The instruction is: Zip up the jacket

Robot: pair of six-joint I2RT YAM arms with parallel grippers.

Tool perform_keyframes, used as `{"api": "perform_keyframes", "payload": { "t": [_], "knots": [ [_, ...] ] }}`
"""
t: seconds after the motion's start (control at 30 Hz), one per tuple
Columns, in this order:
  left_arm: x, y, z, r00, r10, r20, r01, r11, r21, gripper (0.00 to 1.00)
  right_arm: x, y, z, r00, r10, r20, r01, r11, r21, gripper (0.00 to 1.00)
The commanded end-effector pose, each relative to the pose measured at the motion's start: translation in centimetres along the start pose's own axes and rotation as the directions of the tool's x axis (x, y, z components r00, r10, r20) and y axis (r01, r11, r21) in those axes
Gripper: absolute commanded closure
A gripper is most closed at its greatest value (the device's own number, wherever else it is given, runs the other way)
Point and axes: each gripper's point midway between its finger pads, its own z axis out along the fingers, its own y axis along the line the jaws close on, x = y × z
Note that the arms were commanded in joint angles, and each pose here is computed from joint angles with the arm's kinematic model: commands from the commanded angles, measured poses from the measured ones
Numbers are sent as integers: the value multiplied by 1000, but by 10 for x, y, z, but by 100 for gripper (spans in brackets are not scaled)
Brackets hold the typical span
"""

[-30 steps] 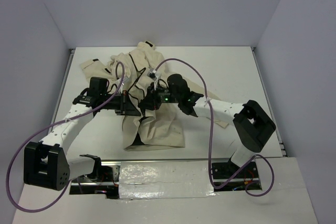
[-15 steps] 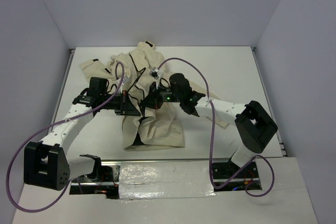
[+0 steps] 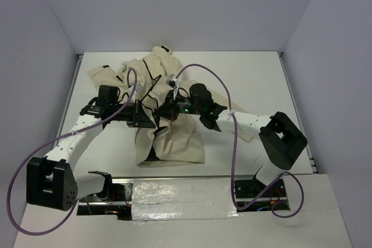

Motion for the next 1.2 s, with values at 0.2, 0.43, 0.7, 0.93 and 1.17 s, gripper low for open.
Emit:
{"api": "perform_keyframes", "payload": {
  "t": [0.2,0.43,0.7,0.93,1.17],
  "knots": [
    [-4,-22,-7,999,38,-14,-37,997,72,100,-90,-9,16,927,-329,183,315,944,99,100],
    [0,-23,-9,998,52,-34,-49,995,85,100,-86,-39,32,924,-362,120,339,924,175,100],
    [5,-23,-9,997,52,-50,-47,995,90,100,-95,-61,36,898,-433,76,403,880,249,100],
    [12,-18,-9,996,40,-73,-35,997,69,100,-115,-61,37,876,-468,112,423,860,285,100],
    [12,-19,-9,996,43,-76,-37,996,78,100,-113,-78,46,869,-490,69,445,834,326,100]
  ]
}}
